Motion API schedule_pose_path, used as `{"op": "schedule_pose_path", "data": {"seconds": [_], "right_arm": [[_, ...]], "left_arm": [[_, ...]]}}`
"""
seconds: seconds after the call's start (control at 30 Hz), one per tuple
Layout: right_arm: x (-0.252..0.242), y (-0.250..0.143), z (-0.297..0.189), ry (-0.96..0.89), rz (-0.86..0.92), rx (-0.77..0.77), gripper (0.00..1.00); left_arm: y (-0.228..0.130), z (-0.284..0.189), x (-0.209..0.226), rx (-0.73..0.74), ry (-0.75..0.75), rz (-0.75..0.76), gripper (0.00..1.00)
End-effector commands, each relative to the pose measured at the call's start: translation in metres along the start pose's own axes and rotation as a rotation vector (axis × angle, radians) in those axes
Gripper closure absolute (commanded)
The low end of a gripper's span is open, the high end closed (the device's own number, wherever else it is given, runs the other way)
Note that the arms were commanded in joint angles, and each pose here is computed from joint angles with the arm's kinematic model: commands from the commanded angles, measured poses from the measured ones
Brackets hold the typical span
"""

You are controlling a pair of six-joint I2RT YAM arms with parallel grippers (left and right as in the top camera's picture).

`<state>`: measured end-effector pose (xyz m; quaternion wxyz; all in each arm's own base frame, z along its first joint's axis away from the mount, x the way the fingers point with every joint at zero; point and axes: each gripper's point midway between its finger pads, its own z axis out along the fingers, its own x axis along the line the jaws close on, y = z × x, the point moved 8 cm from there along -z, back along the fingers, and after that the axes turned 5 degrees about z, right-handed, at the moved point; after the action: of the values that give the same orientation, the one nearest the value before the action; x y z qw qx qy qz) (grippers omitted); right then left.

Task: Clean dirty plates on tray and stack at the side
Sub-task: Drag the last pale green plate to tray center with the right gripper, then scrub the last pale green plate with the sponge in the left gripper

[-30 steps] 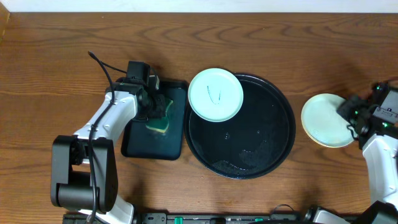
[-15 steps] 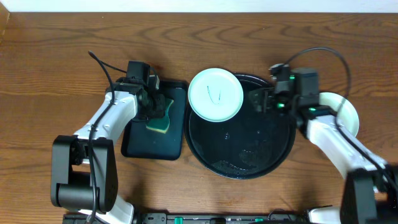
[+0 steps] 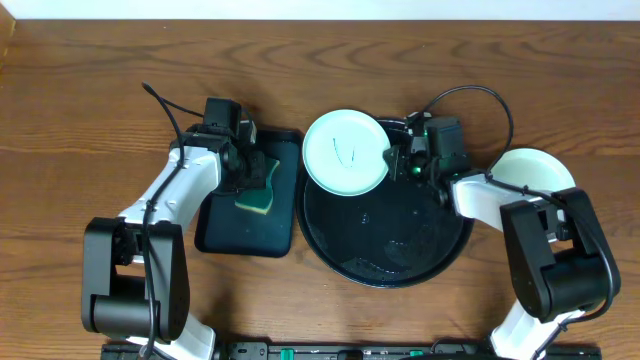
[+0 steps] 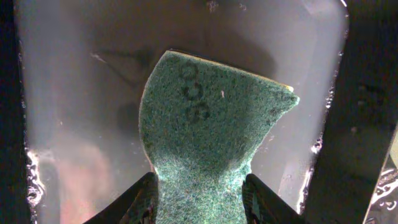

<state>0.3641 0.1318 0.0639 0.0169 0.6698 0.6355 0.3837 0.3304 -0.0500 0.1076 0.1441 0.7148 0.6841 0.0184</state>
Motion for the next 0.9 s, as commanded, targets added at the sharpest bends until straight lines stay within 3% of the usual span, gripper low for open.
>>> {"op": "schedule_pose_path", "data": {"seconds": [0.0,0.23,0.43,0.67,0.87], "right_arm": [[0.004,-0.007,0.006,0.023,0.037,0.033,0.88],[0.008,0.006,-0.03,-0.004,0.019,0.031,0.97],[-0.001,-0.009,-0.079,-0.231,0.014,0.122,0.99],[-0.011,-0.043,-0.082,-0.33,0.039,0.304,0.99],[-0.013,-0.049,-0.077,-0.334,0.042,0.332,0.99]], "left_arm": [[-0.007,0.005,0.0,0.024,-0.004,0.004,0.55],[-0.008,0.005,0.0,0.029,-0.004,0.003,0.54],[-0.009,0.006,0.0,0.031,-0.004,0.004,0.55],[-0.016,0.012,0.002,0.04,-0.003,0.003,0.54],[-0.034,0.029,0.0,0.051,-0.006,0.018,0.54]]}}
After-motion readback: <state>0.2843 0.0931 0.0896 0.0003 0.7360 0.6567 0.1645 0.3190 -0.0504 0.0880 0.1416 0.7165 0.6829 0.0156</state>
